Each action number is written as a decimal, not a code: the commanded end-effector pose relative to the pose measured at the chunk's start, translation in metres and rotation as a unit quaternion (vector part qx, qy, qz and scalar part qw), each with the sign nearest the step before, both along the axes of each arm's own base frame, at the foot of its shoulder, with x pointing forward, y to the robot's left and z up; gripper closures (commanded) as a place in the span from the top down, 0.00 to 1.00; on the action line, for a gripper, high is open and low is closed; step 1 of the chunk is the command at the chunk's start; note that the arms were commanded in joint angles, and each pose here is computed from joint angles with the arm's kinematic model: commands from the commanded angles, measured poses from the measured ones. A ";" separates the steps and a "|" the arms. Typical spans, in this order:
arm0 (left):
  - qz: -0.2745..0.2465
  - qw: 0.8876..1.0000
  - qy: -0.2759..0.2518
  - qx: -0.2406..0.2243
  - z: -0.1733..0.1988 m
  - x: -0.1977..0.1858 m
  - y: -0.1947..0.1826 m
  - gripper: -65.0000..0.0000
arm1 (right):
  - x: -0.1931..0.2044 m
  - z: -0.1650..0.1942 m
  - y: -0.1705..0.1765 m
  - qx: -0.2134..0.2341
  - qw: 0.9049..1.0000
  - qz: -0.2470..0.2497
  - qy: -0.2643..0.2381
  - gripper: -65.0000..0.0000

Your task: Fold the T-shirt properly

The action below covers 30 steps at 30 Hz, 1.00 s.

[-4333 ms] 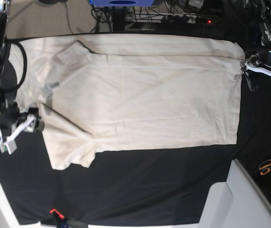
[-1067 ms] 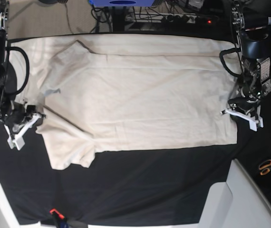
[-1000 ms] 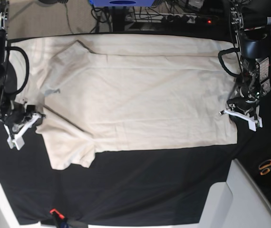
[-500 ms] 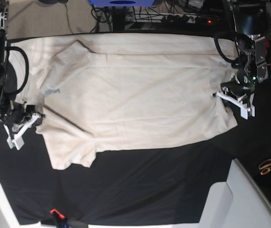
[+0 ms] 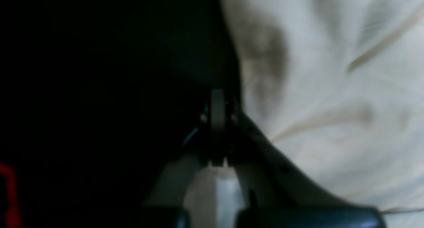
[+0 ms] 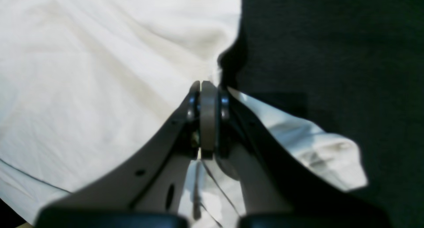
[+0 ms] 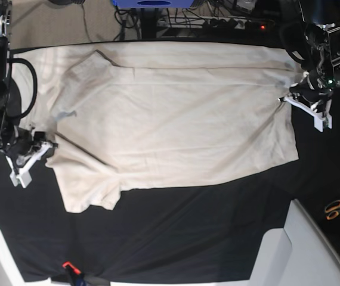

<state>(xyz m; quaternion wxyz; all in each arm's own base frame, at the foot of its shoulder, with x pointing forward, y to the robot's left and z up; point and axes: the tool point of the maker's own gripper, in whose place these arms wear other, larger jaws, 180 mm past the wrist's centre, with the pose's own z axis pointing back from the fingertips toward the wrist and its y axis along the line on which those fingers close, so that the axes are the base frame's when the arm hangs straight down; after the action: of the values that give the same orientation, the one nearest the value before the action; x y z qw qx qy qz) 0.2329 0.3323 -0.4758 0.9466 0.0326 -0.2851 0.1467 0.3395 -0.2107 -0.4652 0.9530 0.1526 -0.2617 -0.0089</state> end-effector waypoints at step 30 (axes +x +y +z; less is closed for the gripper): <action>0.055 0.996 -0.050 -0.046 -0.008 0.136 0.009 0.84 | 0.006 0.009 -0.012 -0.007 1.000 -0.004 -0.017 0.00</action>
<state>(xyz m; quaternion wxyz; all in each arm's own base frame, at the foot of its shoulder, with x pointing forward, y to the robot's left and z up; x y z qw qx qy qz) 0.3717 0.3469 -0.4796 0.9153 0.0091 -0.3426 0.2116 0.3284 -0.2146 -0.4727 0.9566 0.1488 -0.2502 -0.0109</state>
